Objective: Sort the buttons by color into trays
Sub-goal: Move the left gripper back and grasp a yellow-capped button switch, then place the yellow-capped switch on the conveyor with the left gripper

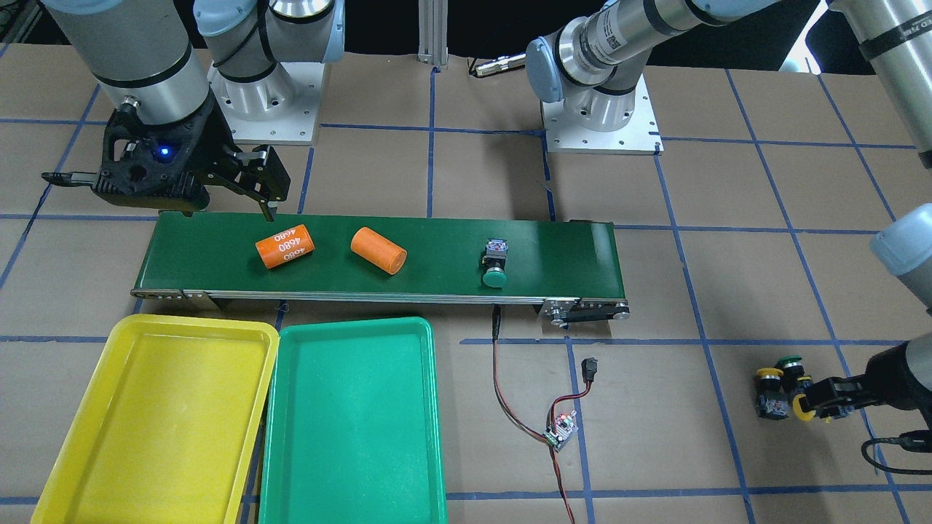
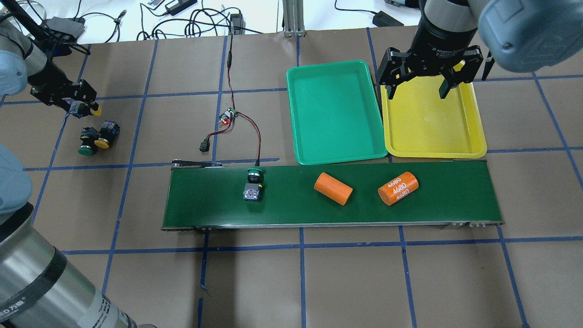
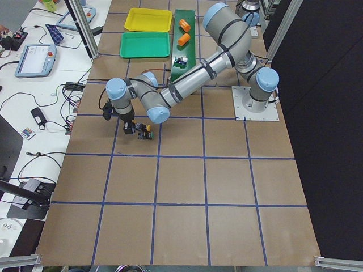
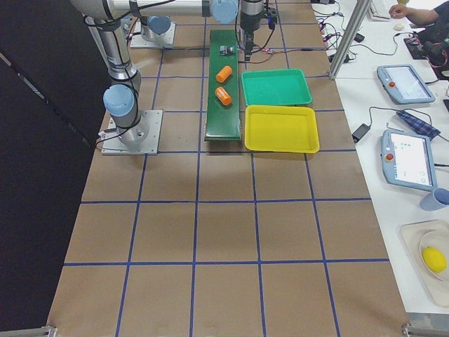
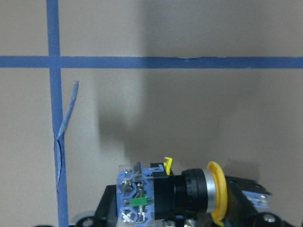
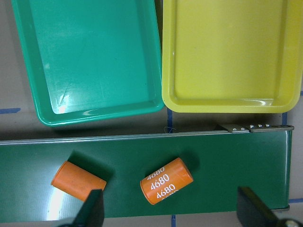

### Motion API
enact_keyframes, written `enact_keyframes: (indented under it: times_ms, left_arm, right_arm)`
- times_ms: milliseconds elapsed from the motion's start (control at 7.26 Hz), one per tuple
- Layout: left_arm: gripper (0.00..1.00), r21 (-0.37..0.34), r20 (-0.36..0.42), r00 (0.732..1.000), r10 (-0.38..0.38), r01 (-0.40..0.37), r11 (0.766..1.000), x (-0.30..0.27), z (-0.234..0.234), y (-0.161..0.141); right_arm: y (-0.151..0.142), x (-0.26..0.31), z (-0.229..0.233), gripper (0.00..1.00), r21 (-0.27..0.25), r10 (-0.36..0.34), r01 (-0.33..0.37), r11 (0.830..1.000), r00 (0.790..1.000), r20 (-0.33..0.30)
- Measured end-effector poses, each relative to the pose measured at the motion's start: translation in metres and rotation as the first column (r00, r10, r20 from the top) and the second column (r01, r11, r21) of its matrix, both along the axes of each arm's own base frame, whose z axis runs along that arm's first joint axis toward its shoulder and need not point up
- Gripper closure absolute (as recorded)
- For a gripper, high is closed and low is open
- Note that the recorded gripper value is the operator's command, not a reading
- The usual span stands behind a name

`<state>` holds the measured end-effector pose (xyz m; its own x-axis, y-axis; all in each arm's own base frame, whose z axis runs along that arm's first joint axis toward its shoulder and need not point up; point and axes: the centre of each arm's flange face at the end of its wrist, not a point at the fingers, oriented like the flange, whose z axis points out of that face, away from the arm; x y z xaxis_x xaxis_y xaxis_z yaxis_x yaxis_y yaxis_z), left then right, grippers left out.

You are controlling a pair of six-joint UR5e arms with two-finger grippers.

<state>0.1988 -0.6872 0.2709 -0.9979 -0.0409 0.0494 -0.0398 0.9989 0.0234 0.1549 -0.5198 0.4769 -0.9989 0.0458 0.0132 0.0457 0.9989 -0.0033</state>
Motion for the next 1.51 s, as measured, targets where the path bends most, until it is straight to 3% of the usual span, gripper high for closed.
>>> enact_keyframes:
  times_ms: [413,826,964,1240,1377,1515]
  left_arm:
    - [0.63,0.058,-0.015,0.997,0.070,-0.069,0.996,-0.185,0.070,0.057]
    - [0.62,0.113,0.000,0.999,0.044,-0.044,0.993,-0.321,0.060,0.152]
    - [0.54,0.118,0.005,0.999,0.036,-0.037,0.992,-0.339,0.047,0.177]
    - [0.08,0.130,0.010,1.000,0.023,-0.024,0.991,-0.351,0.025,0.207]
    - [0.00,0.138,0.012,1.000,0.023,-0.024,0.990,-0.352,0.017,0.212]
    - [0.00,0.132,0.011,1.000,0.025,-0.026,0.991,-0.350,0.017,0.213]
  right_arm:
    - [0.000,0.000,0.000,0.00,0.000,0.000,0.000,1.000,1.000,0.000]
    - [0.000,0.000,0.000,0.00,0.001,0.001,-0.001,1.000,1.000,0.000]
    - [0.000,-0.001,0.000,0.00,0.000,0.001,-0.001,1.000,1.000,0.000]
    - [0.000,-0.001,0.000,0.00,0.000,0.002,-0.002,1.000,1.000,0.000]
    - [0.000,-0.001,0.000,0.00,0.001,0.002,-0.002,1.000,1.000,0.000]
    - [0.000,-0.001,0.000,0.00,0.001,0.002,-0.002,1.000,1.000,0.000]
